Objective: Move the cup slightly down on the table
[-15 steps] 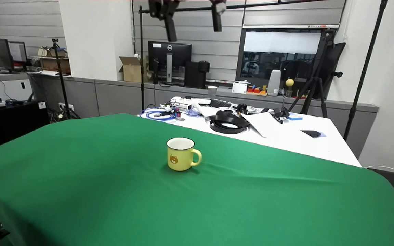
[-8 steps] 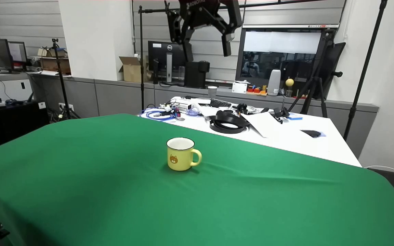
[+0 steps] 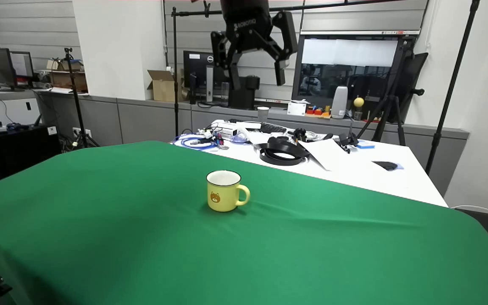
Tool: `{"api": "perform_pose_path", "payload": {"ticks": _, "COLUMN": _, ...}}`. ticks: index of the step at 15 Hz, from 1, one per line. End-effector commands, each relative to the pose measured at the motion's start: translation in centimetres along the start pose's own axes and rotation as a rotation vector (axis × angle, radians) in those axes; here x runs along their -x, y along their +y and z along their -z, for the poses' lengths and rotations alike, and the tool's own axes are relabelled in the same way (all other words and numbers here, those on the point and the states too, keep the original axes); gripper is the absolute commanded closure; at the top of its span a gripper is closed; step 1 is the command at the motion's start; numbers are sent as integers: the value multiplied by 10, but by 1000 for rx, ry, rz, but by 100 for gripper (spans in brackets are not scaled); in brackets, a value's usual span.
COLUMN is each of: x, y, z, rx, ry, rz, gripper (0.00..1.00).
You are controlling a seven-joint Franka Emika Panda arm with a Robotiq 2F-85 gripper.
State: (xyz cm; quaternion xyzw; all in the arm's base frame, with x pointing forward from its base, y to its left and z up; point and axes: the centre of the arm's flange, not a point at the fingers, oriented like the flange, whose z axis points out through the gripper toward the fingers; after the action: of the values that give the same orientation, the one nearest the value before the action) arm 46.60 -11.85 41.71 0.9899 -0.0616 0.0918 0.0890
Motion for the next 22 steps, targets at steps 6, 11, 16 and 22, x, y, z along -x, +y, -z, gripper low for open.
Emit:
{"api": "perform_pose_path", "payload": {"ticks": 6, "x": -79, "y": -48, "z": -112, "rx": -56, "ry": -172, "rz": 169, "gripper": 0}}
{"api": "perform_pose_path", "payload": {"ticks": 11, "x": -65, "y": -80, "z": -133, "rx": -58, "ry": -205, "rz": 242, "gripper": 0}}
{"api": "perform_pose_path", "payload": {"ticks": 16, "x": -74, "y": -85, "z": -149, "rx": -25, "ry": -204, "rz": 248, "gripper": 0}}
{"api": "perform_pose_path", "payload": {"ticks": 22, "x": -87, "y": -105, "z": -185, "rx": -27, "ry": -192, "rz": 329, "gripper": 0}}
